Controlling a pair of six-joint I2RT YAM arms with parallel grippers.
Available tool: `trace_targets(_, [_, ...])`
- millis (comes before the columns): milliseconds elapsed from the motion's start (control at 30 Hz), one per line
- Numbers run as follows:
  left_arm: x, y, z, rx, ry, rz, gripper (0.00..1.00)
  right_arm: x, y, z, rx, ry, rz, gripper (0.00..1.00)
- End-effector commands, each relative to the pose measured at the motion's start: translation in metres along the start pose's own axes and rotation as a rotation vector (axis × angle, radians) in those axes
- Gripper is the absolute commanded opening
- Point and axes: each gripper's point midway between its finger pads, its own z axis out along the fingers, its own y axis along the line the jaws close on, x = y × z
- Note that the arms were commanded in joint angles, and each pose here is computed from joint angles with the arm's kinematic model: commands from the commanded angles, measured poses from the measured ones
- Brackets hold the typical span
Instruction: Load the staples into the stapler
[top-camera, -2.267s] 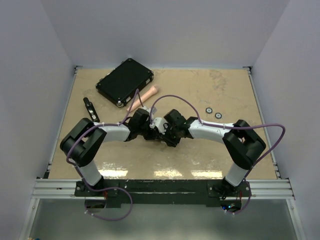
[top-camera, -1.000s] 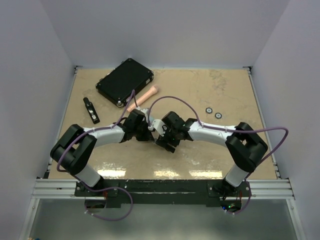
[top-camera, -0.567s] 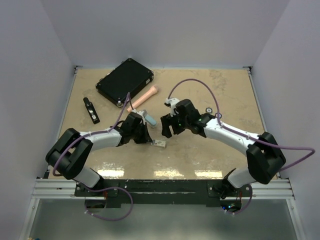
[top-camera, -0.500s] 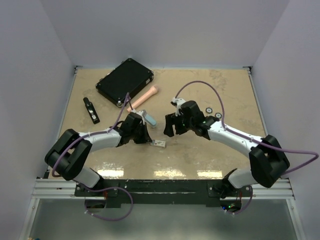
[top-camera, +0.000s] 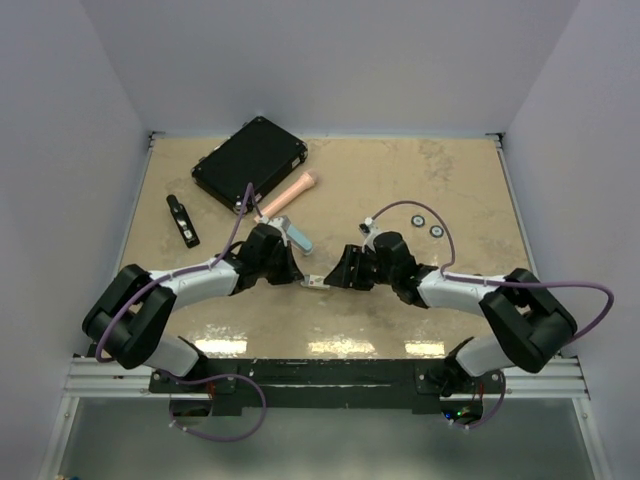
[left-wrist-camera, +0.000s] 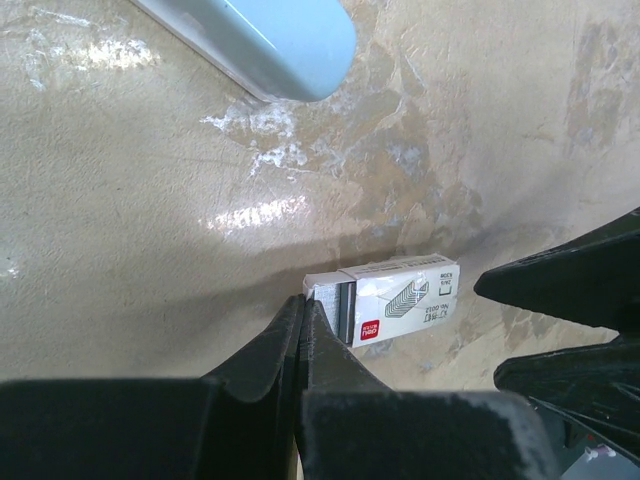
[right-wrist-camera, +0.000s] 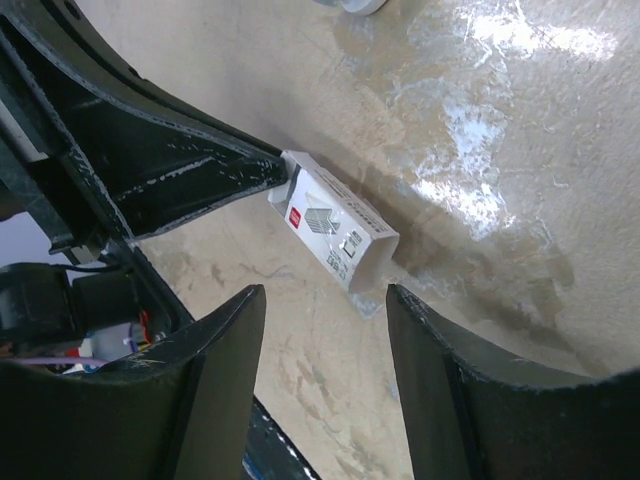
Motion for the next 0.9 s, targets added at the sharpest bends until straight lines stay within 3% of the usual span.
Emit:
trace_targets(0, [-0.005,-0.003,0.001,0.016,-0.033,-0.014,0.00,-0.016,0.022,0.006,-0.112,-0.073,0.038,0.55])
trace_targets(700, [-0.002,-0.001,0.009,0.013,-0.019,-0.027,0.00,-0.004,0.004,0.028,-0.122,-0.061,0.092,0.31])
trace_targets(867, [-0.001,-0.003,0.009,0.022,-0.017,-0.035,0.00,-0.004,0.001,0.028,-0.120,-0.067,0.105,0.11])
